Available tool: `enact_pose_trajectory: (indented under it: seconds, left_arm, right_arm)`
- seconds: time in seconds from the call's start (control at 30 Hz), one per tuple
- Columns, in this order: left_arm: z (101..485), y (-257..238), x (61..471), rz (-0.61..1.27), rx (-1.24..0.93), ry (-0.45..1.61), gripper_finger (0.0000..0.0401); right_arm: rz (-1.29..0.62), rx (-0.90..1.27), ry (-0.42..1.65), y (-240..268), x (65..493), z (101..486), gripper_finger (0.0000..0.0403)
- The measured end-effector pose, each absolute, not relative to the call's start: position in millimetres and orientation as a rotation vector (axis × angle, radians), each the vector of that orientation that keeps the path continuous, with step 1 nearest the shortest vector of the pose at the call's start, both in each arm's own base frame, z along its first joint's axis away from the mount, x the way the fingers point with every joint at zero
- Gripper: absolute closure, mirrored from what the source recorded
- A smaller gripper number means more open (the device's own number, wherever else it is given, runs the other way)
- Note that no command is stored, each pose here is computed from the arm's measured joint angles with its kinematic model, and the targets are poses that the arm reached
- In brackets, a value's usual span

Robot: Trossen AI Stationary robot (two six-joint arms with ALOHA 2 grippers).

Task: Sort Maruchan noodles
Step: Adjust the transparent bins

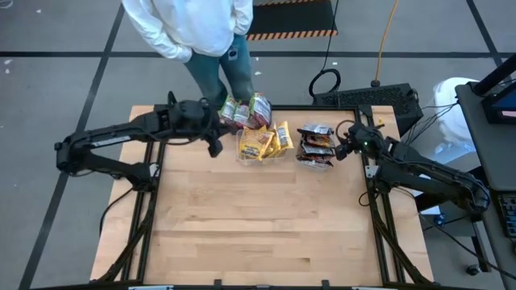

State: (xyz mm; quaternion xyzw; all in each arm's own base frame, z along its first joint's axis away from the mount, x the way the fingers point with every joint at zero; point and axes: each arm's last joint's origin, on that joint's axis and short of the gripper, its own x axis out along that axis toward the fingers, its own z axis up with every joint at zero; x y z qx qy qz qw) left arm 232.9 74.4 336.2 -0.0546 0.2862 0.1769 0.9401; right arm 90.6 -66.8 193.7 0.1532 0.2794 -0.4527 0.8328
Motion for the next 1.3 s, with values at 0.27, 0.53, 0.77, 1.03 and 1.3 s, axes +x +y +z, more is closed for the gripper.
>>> enact_pose_trajectory:
  seconds: [0.27,0.53,0.77,1.03,1.3]
  left_arm:
    - [355,68,213,0.364,-0.096,0.5,0.0343]
    - [355,65,213,0.353,-0.092,0.497,0.0343]
    - [355,59,215,0.328,-0.087,0.498,0.0343]
    - [355,55,216,0.337,-0.074,0.499,0.0343]
    - [355,55,216,0.342,-0.067,0.5,0.0343]
  right_arm:
    - [-0.973,0.539,0.648,-64,90,183,0.0271]
    - [-0.926,0.615,0.7,-67,96,177,0.0271]
    - [-0.927,0.603,0.747,-74,103,171,0.0271]
    - [-0.836,0.558,0.638,-84,117,154,0.0271]
    - [-0.843,0.475,0.605,-93,118,154,0.0271]
